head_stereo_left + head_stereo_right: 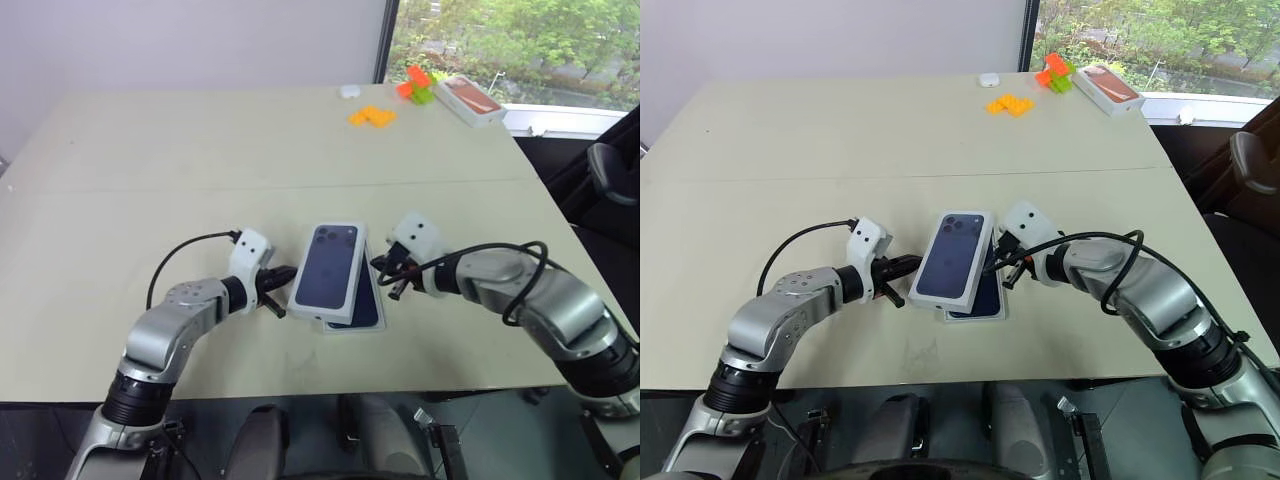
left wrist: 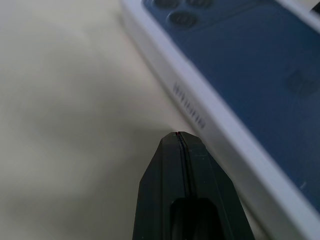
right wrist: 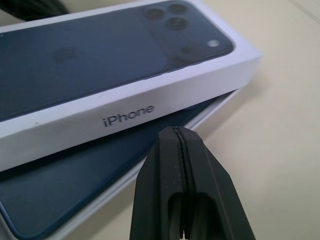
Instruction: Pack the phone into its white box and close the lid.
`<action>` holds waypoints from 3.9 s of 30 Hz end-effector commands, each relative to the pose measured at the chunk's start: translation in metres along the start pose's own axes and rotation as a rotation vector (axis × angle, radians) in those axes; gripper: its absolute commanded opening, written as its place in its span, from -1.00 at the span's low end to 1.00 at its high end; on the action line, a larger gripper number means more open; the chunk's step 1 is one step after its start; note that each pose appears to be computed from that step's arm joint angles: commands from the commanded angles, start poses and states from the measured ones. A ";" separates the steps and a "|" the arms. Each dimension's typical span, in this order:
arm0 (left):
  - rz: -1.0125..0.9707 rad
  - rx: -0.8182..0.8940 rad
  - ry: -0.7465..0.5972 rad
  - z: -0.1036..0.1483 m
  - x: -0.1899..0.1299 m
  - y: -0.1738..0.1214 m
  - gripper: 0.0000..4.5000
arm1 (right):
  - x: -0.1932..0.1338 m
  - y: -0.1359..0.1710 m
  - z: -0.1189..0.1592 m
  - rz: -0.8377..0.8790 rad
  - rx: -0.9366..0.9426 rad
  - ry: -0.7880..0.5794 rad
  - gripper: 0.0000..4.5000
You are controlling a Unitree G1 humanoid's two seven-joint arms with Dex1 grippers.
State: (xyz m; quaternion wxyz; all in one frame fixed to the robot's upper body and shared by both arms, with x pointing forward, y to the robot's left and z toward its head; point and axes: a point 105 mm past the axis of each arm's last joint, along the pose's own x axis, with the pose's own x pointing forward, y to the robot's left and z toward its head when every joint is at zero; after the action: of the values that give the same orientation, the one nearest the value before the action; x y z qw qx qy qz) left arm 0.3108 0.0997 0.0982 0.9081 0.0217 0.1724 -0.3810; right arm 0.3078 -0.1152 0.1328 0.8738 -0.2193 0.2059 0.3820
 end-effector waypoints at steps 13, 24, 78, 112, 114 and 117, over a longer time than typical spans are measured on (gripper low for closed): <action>-0.217 0.018 -0.034 0.017 0.000 -0.047 -1.00 | -0.011 0.014 0.014 0.056 -0.067 -0.061 -0.99; -0.258 0.052 -0.014 0.015 0.000 -0.056 -1.00 | -0.014 0.017 0.007 0.072 -0.086 -0.035 -0.99; -0.176 0.150 -0.008 0.042 0.055 -0.036 -1.00 | -0.032 0.050 -0.024 0.256 -0.065 -0.023 -0.99; 0.525 0.016 -0.223 0.018 -0.129 0.126 -1.00 | -0.067 -0.083 -0.029 -0.372 0.201 -0.292 -0.99; 0.549 0.021 -0.211 0.013 -0.141 0.131 -1.00 | -0.065 -0.078 -0.029 -0.321 0.200 -0.295 -0.99; 0.574 0.032 -0.189 0.003 -0.150 0.127 -1.00 | -0.063 -0.073 -0.032 -0.264 0.212 -0.296 -0.99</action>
State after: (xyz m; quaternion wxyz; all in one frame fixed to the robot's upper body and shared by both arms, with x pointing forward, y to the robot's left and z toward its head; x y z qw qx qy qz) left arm 0.3060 0.2903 0.1255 0.9887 0.0335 0.0935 -0.1127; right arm 0.3200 -0.2122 0.1484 0.9567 -0.0913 0.0980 0.2586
